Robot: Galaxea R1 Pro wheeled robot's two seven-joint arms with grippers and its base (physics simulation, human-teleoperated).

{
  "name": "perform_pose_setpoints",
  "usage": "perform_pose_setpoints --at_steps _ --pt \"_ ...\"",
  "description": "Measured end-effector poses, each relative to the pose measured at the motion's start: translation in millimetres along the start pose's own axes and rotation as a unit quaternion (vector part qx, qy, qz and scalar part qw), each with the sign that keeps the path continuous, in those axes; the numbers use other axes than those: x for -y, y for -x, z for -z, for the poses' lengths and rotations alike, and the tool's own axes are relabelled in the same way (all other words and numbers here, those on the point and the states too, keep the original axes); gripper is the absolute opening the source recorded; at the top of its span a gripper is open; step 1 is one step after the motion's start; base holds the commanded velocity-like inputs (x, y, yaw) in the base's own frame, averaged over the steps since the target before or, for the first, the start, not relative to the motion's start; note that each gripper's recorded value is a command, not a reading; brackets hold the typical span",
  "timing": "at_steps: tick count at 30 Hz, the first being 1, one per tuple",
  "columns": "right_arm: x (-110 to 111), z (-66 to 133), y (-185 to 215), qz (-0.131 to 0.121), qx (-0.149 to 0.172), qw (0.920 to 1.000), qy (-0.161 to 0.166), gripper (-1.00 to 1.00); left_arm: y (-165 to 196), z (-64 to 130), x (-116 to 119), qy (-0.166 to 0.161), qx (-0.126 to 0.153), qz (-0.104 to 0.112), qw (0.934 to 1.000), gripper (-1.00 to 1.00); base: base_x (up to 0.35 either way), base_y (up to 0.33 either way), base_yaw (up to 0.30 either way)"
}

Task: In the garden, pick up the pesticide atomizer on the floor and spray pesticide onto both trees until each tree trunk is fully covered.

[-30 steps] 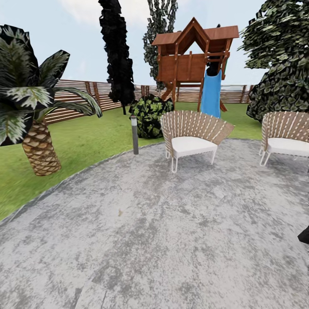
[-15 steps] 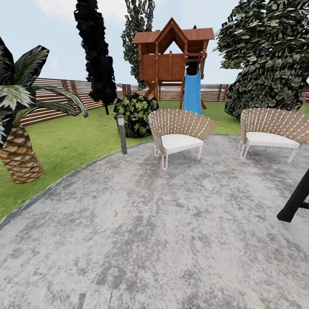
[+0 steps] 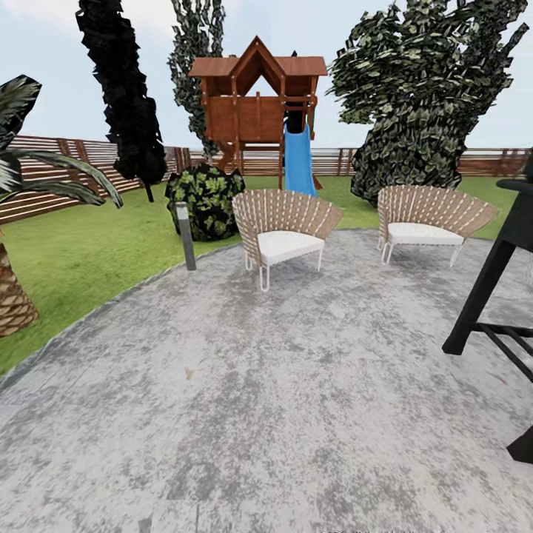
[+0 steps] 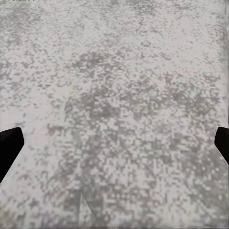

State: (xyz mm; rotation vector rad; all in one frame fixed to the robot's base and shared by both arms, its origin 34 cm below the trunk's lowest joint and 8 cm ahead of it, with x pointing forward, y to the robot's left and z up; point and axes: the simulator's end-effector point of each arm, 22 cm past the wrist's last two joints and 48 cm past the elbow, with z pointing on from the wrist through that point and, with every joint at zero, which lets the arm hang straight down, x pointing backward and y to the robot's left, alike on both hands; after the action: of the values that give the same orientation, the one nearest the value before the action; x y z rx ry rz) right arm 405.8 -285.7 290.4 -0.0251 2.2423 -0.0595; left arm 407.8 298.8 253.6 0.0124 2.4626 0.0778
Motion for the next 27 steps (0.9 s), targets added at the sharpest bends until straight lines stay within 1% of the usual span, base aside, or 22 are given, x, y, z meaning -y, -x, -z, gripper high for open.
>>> perform_pose_setpoints --at_steps 27 --pt "-1 -0.4 12 0.000 0.014 0.9999 0.000 1.00 14 1.3 0 0.000 0.015 0.001 0.9999 1.00 0.000 0.002 -0.245"
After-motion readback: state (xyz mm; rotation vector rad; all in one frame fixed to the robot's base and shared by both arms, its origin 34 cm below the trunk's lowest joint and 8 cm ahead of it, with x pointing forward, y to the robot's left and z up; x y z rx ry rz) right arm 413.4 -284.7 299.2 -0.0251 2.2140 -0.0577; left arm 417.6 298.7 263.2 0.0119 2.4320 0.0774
